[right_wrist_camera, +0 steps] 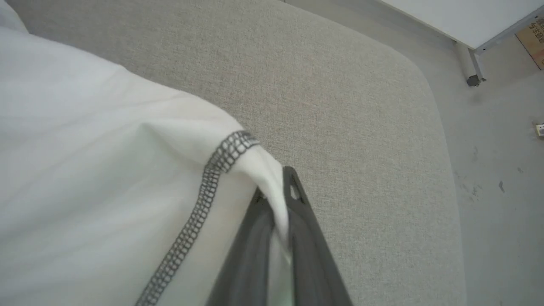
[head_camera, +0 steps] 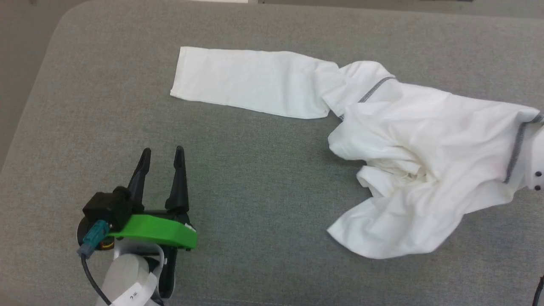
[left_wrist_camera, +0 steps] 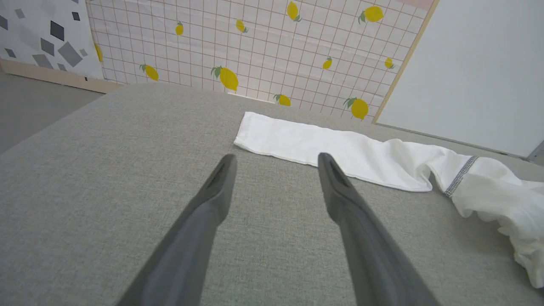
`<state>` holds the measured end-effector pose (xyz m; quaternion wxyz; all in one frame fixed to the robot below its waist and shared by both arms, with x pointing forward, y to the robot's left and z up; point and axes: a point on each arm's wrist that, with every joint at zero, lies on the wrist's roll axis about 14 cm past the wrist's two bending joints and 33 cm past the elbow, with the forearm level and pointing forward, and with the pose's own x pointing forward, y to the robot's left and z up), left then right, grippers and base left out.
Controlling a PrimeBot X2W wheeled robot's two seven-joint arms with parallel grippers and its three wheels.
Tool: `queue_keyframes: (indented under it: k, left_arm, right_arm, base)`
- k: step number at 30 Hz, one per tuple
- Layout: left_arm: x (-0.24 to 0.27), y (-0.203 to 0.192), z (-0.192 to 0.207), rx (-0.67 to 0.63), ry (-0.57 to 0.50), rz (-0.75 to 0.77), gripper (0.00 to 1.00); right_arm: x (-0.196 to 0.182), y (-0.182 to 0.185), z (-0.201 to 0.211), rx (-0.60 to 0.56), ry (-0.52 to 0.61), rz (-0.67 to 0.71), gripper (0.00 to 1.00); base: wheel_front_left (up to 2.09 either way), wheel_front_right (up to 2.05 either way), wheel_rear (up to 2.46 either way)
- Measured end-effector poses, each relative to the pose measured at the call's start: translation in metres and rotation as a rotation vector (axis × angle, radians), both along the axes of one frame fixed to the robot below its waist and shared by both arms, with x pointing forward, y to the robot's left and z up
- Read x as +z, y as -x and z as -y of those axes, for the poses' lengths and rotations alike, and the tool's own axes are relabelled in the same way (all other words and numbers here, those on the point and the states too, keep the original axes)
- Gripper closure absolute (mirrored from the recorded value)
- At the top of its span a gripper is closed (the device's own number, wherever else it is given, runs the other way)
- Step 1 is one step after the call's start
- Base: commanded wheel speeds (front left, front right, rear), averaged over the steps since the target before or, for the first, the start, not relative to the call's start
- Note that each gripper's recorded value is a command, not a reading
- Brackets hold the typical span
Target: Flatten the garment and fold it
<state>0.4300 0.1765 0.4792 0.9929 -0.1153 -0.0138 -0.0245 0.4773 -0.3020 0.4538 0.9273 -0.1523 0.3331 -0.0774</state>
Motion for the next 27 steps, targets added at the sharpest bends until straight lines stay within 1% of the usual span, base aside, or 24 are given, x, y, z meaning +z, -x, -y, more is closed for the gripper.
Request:
queue_keyframes:
  k: [2,3,4,6,9,12,14,17,19,22,27]
  left_arm:
    - [-0.003,-0.003,0.000,-0.001,-0.001,-0.006,0.00]
    - [-0.005,-0.003,-0.001,0.000,-0.001,-0.011,0.00]
    - [-0.006,-0.003,-0.002,0.003,-0.002,-0.016,0.00]
    - [-0.008,-0.001,-0.003,0.007,-0.003,-0.023,0.00]
    - [-0.005,0.001,-0.004,0.010,-0.003,-0.019,0.00]
    - [0.002,0.003,-0.004,0.011,-0.002,0.000,0.00]
    - [0.007,0.005,-0.004,0.010,-0.001,0.013,0.00]
    - [0.013,0.008,-0.001,0.004,0.001,0.028,0.00]
    - [0.017,0.008,0.001,-0.004,0.004,0.038,0.00]
    - [0.022,0.006,0.007,-0.019,0.010,0.051,0.00]
    - [0.022,0.003,0.020,-0.052,0.042,0.051,0.00]
  right_arm:
    - [-0.006,-0.004,0.005,-0.007,0.021,0.001,1.00]
    - [-0.015,-0.004,0.004,-0.018,0.006,-0.016,0.15]
    - [-0.022,-0.003,0.002,-0.017,-0.002,-0.032,0.00]
    - [-0.025,-0.004,-0.002,-0.012,-0.020,-0.017,0.00]
    - [-0.013,-0.009,-0.005,-0.019,-0.064,0.068,0.00]
    - [0.016,-0.014,-0.009,-0.052,-0.164,0.234,0.00]
    - [0.047,-0.016,-0.015,-0.056,-0.222,0.392,0.00]
    - [0.079,-0.008,-0.023,-0.043,-0.271,0.575,0.00]
    - [0.088,0.006,-0.025,-0.038,-0.281,0.648,0.00]
    - [0.086,0.031,-0.028,-0.042,-0.288,0.698,0.00]
    - [0.061,0.070,-0.025,-0.074,-0.307,0.676,0.00]
  base:
    - [0.00,0.00,0.00]
    - [0.00,0.00,0.00]
    - [0.00,0.00,0.00]
    - [0.00,0.00,0.00]
    - [0.00,0.00,0.00]
    - [0.00,0.00,0.00]
    - [0.00,0.00,0.00]
    - [0.00,0.00,0.00]
    - [0.00,0.00,0.00]
    - [0.00,0.00,0.00]
    - [0.00,0.00,0.00]
